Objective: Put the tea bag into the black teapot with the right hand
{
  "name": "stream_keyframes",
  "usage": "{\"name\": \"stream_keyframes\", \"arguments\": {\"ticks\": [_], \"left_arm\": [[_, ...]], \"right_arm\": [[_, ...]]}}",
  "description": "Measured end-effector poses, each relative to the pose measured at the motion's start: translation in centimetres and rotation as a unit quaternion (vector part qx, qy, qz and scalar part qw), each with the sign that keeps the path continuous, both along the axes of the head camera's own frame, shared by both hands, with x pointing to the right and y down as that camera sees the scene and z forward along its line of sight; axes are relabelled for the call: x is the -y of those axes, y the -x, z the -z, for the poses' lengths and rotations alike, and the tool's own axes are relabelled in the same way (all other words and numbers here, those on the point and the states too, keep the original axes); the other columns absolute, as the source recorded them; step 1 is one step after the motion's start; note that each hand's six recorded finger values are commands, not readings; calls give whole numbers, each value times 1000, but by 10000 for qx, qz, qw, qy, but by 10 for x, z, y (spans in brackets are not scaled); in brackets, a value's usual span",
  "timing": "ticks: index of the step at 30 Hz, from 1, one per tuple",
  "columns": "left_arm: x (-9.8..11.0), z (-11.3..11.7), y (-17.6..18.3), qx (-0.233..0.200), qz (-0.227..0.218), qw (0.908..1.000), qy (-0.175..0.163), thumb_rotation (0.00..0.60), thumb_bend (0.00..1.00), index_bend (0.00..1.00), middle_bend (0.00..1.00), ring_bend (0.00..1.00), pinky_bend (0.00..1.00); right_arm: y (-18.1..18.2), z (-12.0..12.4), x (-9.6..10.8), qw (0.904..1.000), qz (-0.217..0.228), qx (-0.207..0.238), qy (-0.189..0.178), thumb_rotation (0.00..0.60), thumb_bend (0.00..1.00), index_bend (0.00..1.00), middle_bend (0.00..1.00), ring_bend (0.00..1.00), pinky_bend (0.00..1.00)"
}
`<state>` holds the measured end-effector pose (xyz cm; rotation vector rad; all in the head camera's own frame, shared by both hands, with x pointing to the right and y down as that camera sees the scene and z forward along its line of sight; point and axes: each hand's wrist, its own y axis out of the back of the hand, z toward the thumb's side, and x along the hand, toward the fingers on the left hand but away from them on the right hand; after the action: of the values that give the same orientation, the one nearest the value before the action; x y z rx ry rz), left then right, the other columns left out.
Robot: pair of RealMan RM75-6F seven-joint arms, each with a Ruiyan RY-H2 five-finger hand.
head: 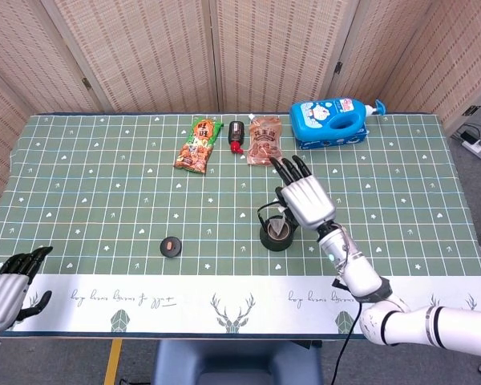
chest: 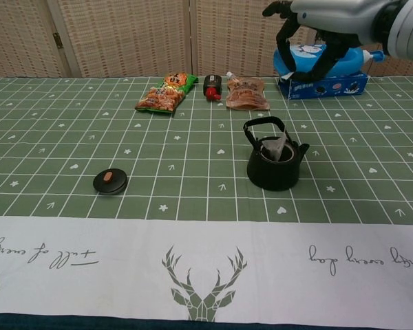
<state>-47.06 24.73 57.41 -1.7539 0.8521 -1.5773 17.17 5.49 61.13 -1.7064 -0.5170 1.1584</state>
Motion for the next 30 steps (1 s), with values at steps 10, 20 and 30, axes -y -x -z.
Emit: {"name": "stream_keyframes", "arguments": {"ticks": [10, 20, 30], "left_arm": [[0, 0, 0, 8, -1, 10000, -5, 600, 374, 0, 55, 115, 105], [-1, -2, -2, 52, -37, 10000, 0, 600, 374, 0, 55, 115, 105], [-2, -3, -4, 111, -67, 9999, 5, 600, 374, 0, 55, 115, 105]], "right_arm": [[-11, -22, -16, 9996, 127, -163, 168, 600, 411, 607, 0, 0, 0], [-27, -28, -41, 9988, 363, -270, 187, 600, 410, 611, 0, 0, 0], [-59, -23, -79, 9963, 540, -506, 444, 600, 412, 311, 0, 0, 0]]}}
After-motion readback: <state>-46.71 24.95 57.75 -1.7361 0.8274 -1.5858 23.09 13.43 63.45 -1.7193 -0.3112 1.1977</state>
